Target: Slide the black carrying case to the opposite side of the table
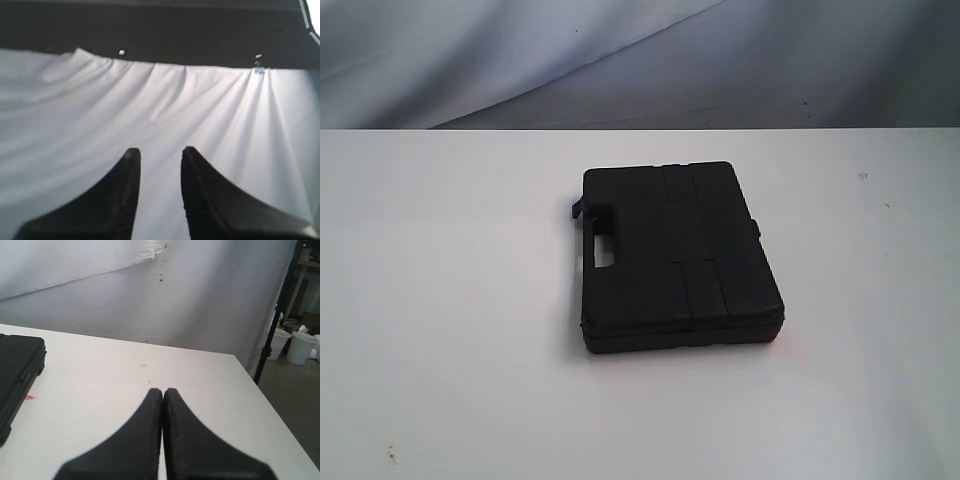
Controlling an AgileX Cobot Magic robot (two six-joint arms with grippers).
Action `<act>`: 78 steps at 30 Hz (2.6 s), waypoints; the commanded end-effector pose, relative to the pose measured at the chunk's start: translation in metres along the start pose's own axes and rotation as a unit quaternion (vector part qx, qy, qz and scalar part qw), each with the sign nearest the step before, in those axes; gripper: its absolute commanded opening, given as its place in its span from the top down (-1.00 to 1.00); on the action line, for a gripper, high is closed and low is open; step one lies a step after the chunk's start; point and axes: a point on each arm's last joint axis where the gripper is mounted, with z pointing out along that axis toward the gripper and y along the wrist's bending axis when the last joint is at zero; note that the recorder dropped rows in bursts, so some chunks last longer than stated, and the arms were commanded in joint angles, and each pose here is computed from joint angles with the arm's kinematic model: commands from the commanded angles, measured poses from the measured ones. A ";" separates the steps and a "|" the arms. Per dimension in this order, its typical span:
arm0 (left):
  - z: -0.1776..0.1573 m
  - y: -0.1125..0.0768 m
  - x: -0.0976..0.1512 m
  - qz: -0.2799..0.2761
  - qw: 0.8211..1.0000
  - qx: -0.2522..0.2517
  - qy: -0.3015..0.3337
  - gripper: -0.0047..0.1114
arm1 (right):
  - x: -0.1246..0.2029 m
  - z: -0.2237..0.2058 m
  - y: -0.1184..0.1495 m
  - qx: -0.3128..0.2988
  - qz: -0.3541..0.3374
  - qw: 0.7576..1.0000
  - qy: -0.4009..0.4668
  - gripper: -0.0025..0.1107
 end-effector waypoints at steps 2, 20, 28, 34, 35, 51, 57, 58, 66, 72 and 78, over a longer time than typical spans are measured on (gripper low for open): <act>0.014 -0.010 -0.070 0.072 0.994 0.030 -0.074 0.42 | 0.001 0.000 0.000 0.002 0.005 1.000 0.000 0.96; 0.099 -0.002 -0.099 -0.037 0.924 -0.039 0.379 0.75 | 0.001 0.000 0.000 0.002 0.005 1.000 0.000 0.96; 0.133 -0.005 -0.064 -0.087 0.848 -0.030 0.522 0.92 | 0.001 0.000 0.000 0.002 0.005 1.000 0.000 0.96; 0.145 -0.013 -0.023 -0.130 0.762 0.000 0.634 0.92 | 0.001 0.000 0.000 0.002 0.005 1.000 0.000 0.96; 0.148 -0.013 -0.017 -0.133 0.754 0.007 0.644 0.92 | 0.001 0.000 0.000 0.002 0.005 1.000 0.000 0.96; 0.181 -0.048 0.057 -0.101 0.716 0.067 0.688 0.92 | 0.001 0.000 0.000 0.002 0.005 1.000 0.000 0.96; 0.186 -0.085 0.085 -0.067 0.712 0.062 0.696 0.92 | 0.001 0.000 0.000 0.002 0.005 1.000 0.000 0.96; 0.188 -0.091 0.090 -0.052 0.705 0.061 0.705 0.92 | 0.001 0.000 0.000 0.002 0.005 1.000 0.000 0.96; 0.225 -0.128 0.128 0.001 0.621 0.040 0.783 0.92 | 0.001 0.000 0.000 0.002 0.005 1.000 0.000 0.96; 0.236 -0.143 0.169 0.046 0.543 0.037 0.838 0.92 | 0.001 0.000 0.000 0.002 0.005 1.000 0.000 0.96; 0.243 -0.168 0.204 -0.040 0.570 0.060 0.819 0.92 | 0.001 0.000 0.000 0.002 0.005 1.000 0.000 0.96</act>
